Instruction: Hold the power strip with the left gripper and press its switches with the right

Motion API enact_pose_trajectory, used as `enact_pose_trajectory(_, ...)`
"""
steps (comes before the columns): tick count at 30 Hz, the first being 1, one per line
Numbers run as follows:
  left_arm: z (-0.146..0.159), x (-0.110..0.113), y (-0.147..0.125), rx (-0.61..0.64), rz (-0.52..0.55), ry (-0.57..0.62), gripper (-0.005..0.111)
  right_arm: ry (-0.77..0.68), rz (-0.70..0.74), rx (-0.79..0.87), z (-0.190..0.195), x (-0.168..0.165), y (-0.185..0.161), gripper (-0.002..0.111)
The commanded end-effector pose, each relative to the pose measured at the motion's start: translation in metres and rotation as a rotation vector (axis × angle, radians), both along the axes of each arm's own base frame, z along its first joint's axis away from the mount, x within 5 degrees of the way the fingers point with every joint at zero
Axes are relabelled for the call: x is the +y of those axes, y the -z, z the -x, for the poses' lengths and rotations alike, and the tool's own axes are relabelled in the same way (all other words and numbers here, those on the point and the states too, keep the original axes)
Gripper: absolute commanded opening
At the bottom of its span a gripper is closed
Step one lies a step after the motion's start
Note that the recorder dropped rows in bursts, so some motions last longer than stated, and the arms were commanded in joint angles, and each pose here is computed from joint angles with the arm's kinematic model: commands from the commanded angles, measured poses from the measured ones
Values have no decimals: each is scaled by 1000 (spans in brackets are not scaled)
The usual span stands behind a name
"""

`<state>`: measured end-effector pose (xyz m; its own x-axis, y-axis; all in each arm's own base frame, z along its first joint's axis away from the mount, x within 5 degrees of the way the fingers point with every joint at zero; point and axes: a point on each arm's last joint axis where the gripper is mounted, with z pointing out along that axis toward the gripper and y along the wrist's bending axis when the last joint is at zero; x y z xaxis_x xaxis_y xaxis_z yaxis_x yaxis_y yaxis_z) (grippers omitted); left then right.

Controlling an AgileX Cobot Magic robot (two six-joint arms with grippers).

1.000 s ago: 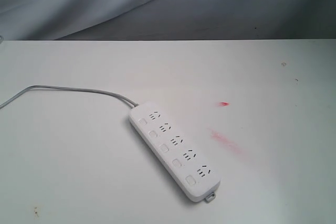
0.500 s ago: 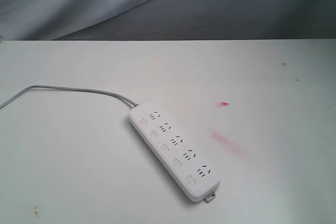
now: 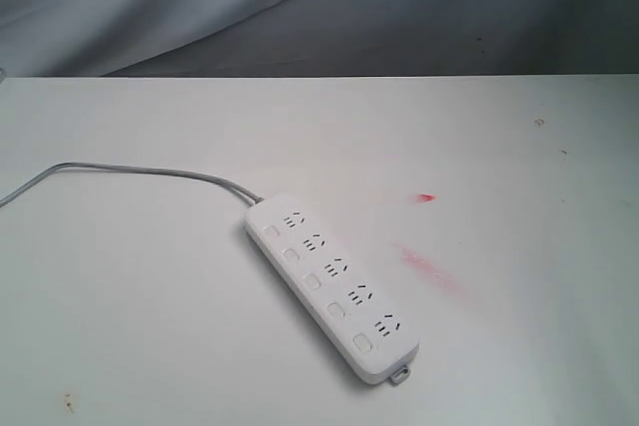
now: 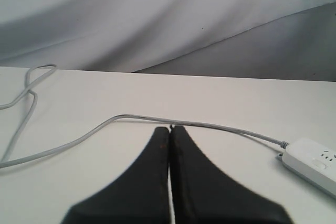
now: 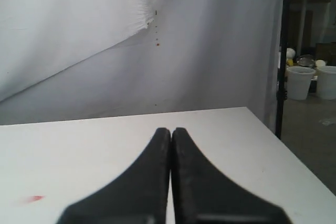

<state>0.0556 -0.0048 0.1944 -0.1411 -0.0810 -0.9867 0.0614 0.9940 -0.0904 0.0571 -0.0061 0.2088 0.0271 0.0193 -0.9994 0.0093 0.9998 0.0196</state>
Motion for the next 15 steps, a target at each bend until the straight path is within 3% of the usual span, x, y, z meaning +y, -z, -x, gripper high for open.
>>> enact_pose_trajectory(1,0,0,1,-8,-8,-2,0,-2,47,-11,0,1,0,0)
enact_pose_trajectory(15,0,0,1,-8,-11,-1,0,-5,40,-10,0,1,0,0)
